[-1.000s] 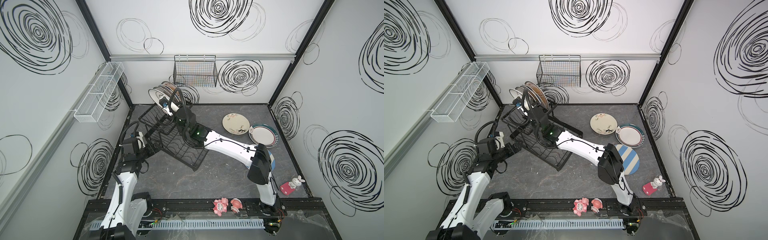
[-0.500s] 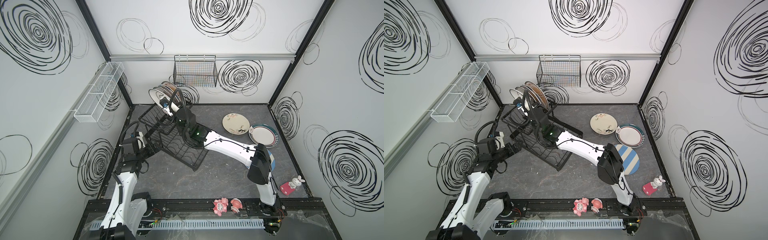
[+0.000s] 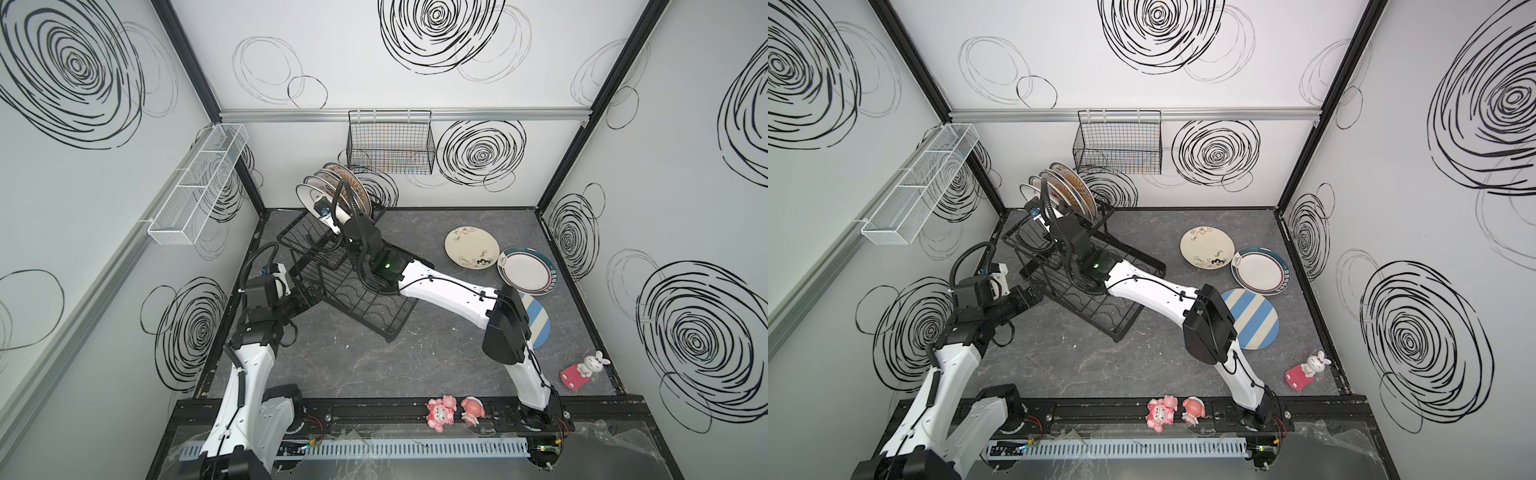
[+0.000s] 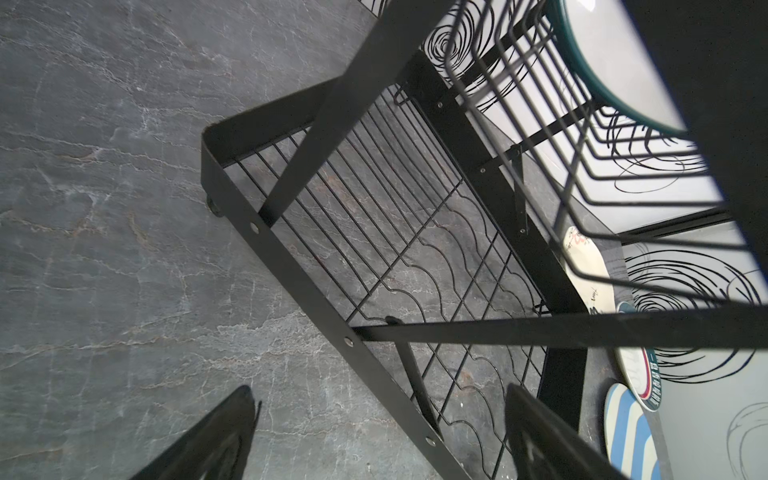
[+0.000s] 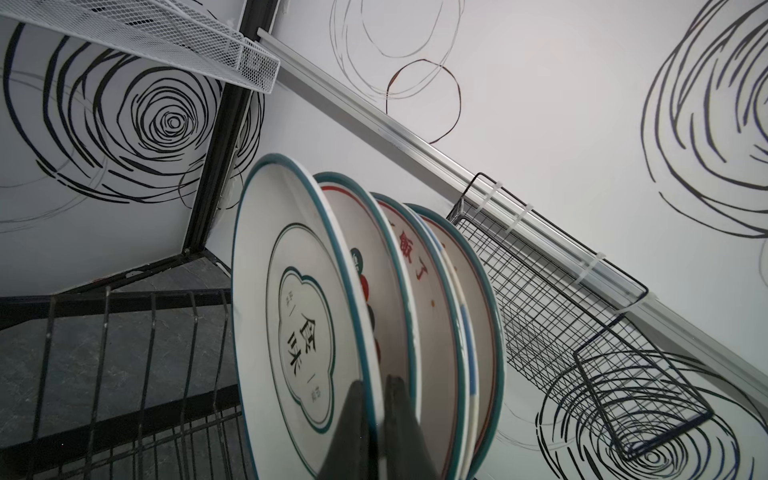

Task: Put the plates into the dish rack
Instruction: 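Open the right gripper and withdraw it from the rack toward the striped plate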

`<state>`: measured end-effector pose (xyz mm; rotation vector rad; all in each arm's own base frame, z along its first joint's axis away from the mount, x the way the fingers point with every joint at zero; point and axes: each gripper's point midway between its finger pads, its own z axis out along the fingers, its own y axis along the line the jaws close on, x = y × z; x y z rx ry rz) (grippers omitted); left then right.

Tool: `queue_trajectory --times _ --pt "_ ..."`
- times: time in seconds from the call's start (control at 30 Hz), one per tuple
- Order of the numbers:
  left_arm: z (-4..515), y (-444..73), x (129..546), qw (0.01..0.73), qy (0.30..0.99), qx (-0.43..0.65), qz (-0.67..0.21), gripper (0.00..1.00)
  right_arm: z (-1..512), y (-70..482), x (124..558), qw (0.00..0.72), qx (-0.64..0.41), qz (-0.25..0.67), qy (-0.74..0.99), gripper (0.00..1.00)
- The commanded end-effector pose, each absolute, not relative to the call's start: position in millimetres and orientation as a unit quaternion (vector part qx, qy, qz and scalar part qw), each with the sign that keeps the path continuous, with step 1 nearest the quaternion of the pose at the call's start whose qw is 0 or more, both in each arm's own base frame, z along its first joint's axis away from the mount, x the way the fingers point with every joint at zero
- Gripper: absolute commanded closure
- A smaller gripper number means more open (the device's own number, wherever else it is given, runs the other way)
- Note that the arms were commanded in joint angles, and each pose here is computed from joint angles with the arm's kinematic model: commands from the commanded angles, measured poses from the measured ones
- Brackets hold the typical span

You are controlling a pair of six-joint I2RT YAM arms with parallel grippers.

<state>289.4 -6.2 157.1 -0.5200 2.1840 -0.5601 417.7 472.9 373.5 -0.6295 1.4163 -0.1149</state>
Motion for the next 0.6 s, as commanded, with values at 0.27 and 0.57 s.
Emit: queue_trajectory --times 0.27,0.57 --pt "174 -5 298 0.433 0.853 -0.186 -0.224 0.04 395 459 433 0.720 -0.246 -0.074 0.645 0.76" --pt "181 -5 297 0.432 0.855 -0.187 -0.218 0.04 423 455 418 0.719 -0.244 -0.062 0.648 0.45"
